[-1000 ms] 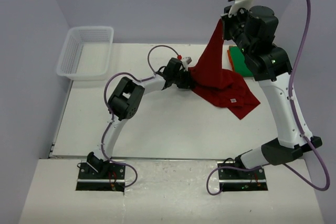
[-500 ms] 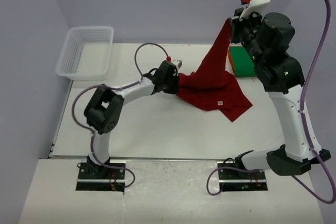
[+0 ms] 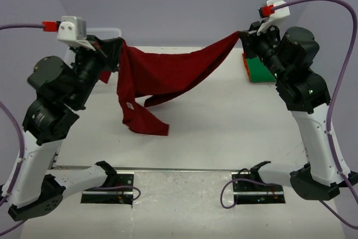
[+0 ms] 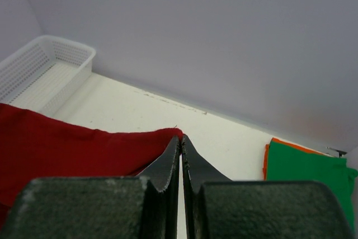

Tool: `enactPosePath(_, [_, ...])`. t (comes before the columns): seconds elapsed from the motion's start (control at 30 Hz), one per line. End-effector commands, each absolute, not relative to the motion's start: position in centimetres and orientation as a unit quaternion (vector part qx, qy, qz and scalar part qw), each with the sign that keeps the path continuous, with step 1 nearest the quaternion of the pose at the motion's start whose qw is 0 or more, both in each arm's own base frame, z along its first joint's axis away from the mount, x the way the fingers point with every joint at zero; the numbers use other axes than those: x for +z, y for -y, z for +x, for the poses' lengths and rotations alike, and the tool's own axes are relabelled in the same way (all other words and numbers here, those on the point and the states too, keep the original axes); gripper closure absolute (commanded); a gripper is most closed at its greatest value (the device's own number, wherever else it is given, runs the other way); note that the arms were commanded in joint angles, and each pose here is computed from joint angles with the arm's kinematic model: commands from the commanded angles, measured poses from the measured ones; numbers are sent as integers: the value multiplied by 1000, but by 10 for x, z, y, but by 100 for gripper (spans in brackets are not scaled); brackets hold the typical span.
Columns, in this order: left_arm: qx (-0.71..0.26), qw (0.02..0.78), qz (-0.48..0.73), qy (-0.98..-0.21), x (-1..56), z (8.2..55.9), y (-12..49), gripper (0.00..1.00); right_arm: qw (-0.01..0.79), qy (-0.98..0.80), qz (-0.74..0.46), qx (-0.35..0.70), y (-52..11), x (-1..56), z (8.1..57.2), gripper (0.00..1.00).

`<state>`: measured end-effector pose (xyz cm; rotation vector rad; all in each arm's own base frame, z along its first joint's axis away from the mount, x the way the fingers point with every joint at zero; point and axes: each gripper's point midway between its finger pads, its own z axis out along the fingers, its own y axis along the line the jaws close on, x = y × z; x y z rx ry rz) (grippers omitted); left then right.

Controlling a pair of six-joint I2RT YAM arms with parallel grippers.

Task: Fold and stack the t-shirts
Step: Flatten out the tshirt

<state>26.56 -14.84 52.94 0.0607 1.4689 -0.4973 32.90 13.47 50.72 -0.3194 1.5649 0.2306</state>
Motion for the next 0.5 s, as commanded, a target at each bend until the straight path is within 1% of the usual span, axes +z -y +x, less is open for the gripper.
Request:
enactPosePath(0.0, [-155, 698, 45, -698, 514, 264, 129, 100, 741, -648, -120, 130, -120, 549, 290, 100])
enactPosePath(0.03, [-153, 713, 40, -684, 532, 256, 120, 100, 745, -643, -118, 134, -117, 553, 281, 100])
enactPosePath(0.13, [-164, 733, 42, -658, 560, 235, 106, 100, 766, -612, -119, 153, -106, 573, 246, 100])
enactPosePath(0.17, [-168, 738, 42, -652, 566, 230, 103, 100, 766, -605, -124, 178, -110, 576, 234, 100])
enactPosePath(0.2, [-176, 744, 46, -643, 573, 222, 100, 100, 773, -593, -121, 188, -105, 583, 218, 100])
enactPosePath(0.3, [-215, 759, 72, -610, 599, 195, 99, 100, 771, -577, -150, 226, -110, 587, 189, 100])
enactPosePath(0.33, [-237, 768, 83, -590, 615, 180, 98, 100, 777, -563, -150, 238, -106, 593, 171, 100])
enactPosePath(0.47, [-264, 789, 89, -548, 648, 145, 82, 100, 781, -536, -171, 271, -105, 600, 135, 100])
